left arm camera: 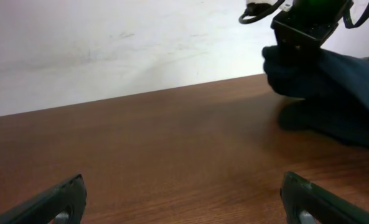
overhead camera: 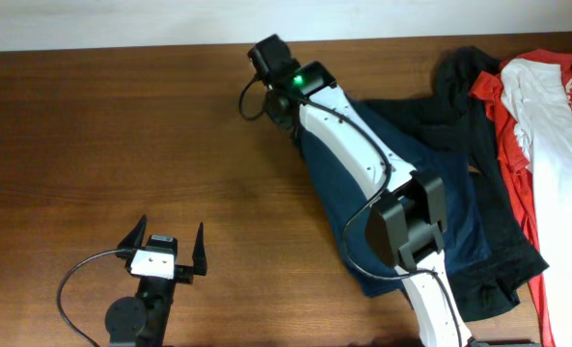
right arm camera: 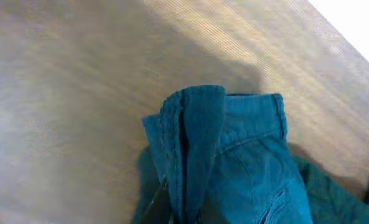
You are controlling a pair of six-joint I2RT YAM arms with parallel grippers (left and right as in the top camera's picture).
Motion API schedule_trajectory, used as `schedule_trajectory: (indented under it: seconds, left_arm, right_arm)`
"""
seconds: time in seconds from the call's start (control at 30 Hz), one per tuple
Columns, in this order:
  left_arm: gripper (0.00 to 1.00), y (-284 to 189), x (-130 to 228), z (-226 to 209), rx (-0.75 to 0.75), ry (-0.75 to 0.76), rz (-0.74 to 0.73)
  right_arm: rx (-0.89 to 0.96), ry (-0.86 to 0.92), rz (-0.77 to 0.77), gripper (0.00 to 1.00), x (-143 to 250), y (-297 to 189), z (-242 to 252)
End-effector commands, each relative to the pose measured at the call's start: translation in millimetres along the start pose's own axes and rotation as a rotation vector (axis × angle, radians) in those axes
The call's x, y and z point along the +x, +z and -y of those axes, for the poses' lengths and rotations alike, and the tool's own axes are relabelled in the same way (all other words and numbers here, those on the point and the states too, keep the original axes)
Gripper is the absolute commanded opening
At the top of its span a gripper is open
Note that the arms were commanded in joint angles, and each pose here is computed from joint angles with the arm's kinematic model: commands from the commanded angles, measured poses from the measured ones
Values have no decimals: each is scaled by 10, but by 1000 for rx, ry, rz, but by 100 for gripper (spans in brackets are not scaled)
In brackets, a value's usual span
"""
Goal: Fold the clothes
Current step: 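Drag the navy trousers leftward and lay them flat mid-table, then release the trousers and move the right gripper back to the pile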
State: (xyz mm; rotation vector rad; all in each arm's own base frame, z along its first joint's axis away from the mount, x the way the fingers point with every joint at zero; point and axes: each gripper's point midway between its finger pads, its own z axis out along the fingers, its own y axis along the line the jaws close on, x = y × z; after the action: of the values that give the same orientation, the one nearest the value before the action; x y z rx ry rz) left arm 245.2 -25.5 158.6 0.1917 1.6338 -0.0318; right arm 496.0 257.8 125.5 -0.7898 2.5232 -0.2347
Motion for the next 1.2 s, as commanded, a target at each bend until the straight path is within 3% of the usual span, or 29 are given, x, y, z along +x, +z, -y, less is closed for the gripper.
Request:
schedule_trajectory:
  seconds: [0.0,0.1,0.17,0.27,0.37,0.4,0.43,0.47,0.5,0.63,0.7,0.77,0.87,1.03,1.17]
  left_arm:
    - [99,-3,11,-18,-9,-10,-1]
    - [99,-3,11,-18,-9,-10,-1]
    - [99,-3,11,-18,-9,-10,-1]
    - [99,-3,12,-18,-9,-10,-1]
    - [99,-3,11,-18,-9,-10,-1]
    - [99,-3,11,-18,-9,-10,-1]
    - [99,-3,12,-18,-9,-10,-1]
    - [99,-3,11,-18,-9,-10,-1]
    - [99,-3,12,-18,-9,-10,-1]
    - [99,-3,11,-18,-9,-10,-1]
    - [99,-3,11,-18,-9,-10,-1]
    - [99,-3,11,-18,-9,-10,-1]
    - [99,-3,12,-18,-9,-10,-1]
    - [99,-3,11,-18,-9,-10,-1]
    - [99,-3,11,-18,-9,-10,-1]
  right_arm:
    - [-64,26,219,4,-502,-897,-246]
    - [-98,47,356,4,-748,-1514,-321]
    - [-300,-4,389,4,-758,-1807,-824]
    - [-586,-59,343,4,-626,-1925,-1600]
    - [-683,-123,252,8,-390,-1780,-2113]
    - [-711,-129,240,46,-356,-1782,-2164]
    - [-701,-126,242,67,-365,-1769,-2138]
    - [-666,-113,254,81,-406,-1748,-2046]
    - [-609,-90,272,86,-468,-1723,-1873]
    - [-273,113,316,91,-616,-1691,-370]
    - [-152,238,240,99,-343,-1579,505]
    - [-70,376,103,99,140,-1323,1315]
    - [-28,548,-45,99,749,-828,2083]
    - [-6,699,-237,99,1526,-116,2620]
    - [-69,736,-335,99,1814,270,2554]
